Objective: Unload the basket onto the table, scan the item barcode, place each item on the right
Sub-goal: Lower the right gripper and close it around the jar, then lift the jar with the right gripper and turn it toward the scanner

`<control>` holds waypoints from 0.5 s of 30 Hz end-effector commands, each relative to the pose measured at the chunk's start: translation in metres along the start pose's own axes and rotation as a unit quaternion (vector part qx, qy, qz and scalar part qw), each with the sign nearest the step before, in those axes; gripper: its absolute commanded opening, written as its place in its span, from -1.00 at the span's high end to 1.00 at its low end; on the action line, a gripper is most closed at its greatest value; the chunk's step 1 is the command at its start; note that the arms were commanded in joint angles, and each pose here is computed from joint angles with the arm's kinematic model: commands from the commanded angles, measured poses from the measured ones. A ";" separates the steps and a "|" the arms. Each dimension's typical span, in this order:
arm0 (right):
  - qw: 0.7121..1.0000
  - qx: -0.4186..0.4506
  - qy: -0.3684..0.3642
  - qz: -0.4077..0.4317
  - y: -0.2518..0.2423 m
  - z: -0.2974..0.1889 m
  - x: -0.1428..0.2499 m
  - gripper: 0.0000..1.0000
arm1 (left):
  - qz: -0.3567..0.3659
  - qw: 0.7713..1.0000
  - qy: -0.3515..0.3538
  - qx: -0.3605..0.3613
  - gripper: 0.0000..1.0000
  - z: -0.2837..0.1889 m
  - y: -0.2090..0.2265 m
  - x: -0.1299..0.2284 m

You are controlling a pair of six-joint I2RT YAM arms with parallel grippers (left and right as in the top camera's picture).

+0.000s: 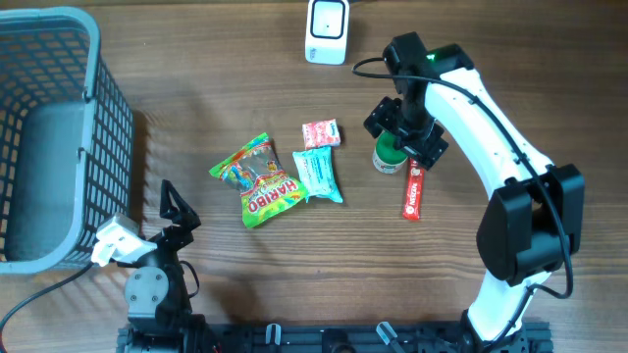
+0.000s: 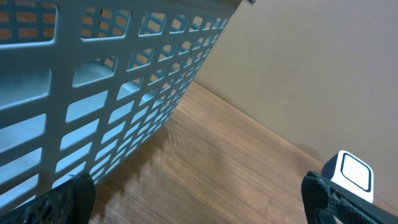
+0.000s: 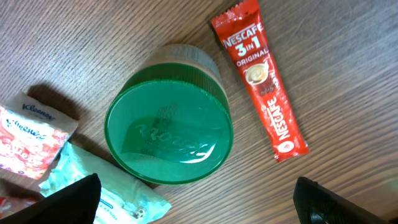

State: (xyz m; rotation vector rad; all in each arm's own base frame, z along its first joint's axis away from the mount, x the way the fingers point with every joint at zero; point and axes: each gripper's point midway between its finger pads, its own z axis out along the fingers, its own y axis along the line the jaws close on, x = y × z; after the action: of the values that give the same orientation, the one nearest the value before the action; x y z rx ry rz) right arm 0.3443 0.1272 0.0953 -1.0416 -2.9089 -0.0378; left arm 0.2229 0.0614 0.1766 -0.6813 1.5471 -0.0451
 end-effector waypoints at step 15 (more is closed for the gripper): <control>0.994 0.021 0.032 0.100 0.019 0.073 -0.006 -0.99 | 0.017 0.999 0.016 -0.024 -1.00 0.000 0.011 0.010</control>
State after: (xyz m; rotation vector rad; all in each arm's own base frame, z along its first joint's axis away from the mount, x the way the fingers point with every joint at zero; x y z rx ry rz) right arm 0.3636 0.1414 0.0455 -1.2073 -2.8114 -0.0641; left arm 0.2207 0.0626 0.1651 -0.6882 1.5937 -0.0191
